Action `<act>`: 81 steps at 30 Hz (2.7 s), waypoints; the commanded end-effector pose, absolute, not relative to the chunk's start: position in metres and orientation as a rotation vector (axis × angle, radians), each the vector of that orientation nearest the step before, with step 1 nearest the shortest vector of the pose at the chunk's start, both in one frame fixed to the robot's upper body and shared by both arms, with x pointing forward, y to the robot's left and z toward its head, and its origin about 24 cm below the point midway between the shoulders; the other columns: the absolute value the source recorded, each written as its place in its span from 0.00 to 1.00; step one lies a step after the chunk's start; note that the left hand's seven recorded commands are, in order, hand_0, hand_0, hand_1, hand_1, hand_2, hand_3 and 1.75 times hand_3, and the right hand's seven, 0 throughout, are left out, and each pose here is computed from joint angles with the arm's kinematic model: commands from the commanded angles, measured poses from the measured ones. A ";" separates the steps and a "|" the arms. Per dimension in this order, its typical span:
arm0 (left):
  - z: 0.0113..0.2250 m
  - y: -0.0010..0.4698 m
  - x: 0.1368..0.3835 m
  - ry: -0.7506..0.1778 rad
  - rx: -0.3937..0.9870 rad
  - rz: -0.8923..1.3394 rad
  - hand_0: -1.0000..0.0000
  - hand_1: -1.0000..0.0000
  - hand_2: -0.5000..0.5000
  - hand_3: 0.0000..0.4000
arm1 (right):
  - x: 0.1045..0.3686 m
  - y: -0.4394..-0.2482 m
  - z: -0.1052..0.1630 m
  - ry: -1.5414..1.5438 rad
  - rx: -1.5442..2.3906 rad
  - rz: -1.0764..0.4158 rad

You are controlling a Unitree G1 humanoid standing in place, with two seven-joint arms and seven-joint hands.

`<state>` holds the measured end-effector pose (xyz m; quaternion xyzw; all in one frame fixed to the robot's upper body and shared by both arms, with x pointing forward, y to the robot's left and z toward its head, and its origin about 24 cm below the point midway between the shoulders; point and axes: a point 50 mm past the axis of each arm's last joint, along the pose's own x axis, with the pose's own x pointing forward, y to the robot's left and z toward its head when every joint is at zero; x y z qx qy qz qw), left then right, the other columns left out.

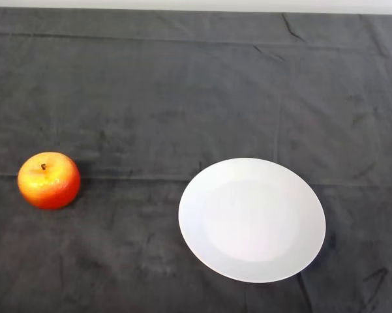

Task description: Move the apple to the plate

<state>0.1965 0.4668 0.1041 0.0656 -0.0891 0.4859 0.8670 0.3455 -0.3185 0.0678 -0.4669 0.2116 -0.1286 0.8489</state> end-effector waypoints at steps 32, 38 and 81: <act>0.108 0.427 0.251 -0.221 0.171 0.775 1.00 1.00 0.50 0.00 | 0.339 -0.325 0.061 0.477 -0.974 -0.278; 0.102 0.409 0.265 -0.201 0.196 0.619 1.00 1.00 0.50 0.00 | 0.339 -0.325 0.061 0.477 -0.974 -0.278; 0.050 0.306 0.311 0.061 0.337 -0.160 1.00 1.00 0.50 0.00 | 0.339 -0.325 0.061 0.477 -0.974 -0.278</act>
